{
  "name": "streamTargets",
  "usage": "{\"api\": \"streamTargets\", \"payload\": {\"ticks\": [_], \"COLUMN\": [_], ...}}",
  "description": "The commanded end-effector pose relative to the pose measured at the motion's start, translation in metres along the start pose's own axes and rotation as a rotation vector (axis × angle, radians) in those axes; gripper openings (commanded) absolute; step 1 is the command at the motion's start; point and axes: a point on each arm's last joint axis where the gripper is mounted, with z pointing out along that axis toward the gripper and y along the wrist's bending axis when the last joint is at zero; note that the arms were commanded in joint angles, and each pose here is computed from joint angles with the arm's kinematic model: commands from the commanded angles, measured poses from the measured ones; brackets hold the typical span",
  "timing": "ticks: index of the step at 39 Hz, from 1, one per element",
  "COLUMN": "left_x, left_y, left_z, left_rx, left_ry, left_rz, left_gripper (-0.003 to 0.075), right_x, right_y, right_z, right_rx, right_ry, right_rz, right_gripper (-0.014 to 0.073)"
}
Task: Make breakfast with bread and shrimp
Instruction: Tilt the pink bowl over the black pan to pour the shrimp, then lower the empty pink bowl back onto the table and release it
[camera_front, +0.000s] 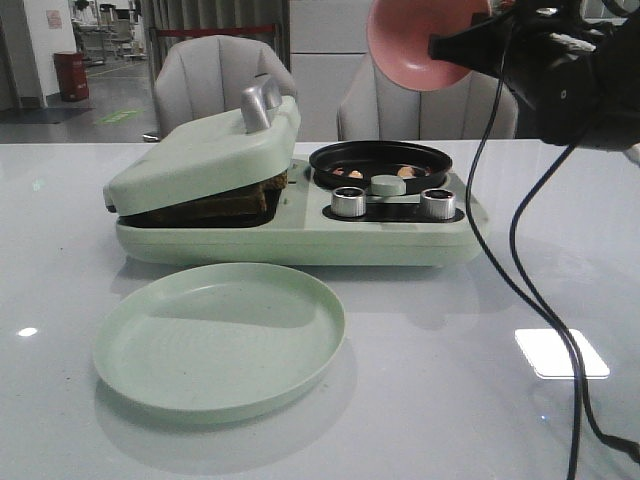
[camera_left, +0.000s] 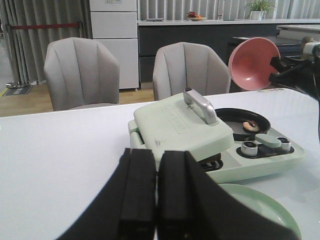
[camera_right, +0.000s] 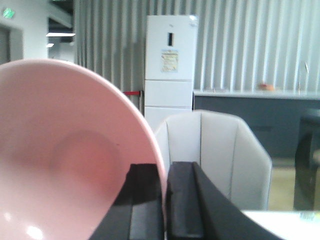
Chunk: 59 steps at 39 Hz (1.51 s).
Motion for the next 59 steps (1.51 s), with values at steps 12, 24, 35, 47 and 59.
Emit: {"api": "streamTargets", "payload": {"ticks": [12, 24, 35, 47, 59], "left_x": [-0.014, -0.014, -0.014, -0.014, -0.014], "left_y": [-0.001, -0.001, -0.001, -0.001, -0.001], "left_z": [0.0, 0.0, 0.0, 0.0, 0.0], "left_rx": [0.017, 0.017, 0.017, 0.017, 0.017], "left_ry": [-0.083, -0.083, -0.083, -0.083, -0.083], "left_rz": [-0.015, -0.015, -0.015, -0.015, -0.015], "left_gripper": [0.0114, 0.0114, 0.0114, 0.0114, 0.0114], "right_x": [-0.131, -0.173, -0.173, -0.13, -0.09], "right_y": [0.009, -0.001, -0.045, -0.061, -0.102], "right_z": [-0.001, -0.041, -0.068, -0.102, -0.117], "right_rx": [-0.073, -0.107, -0.001, 0.051, 0.192], "right_ry": [0.208, 0.63, 0.86, 1.052, 1.226], "right_rz": [0.116, 0.111, 0.112, 0.114, 0.183], "right_gripper": [0.0123, 0.0123, 0.0123, 0.0123, 0.0123]}}
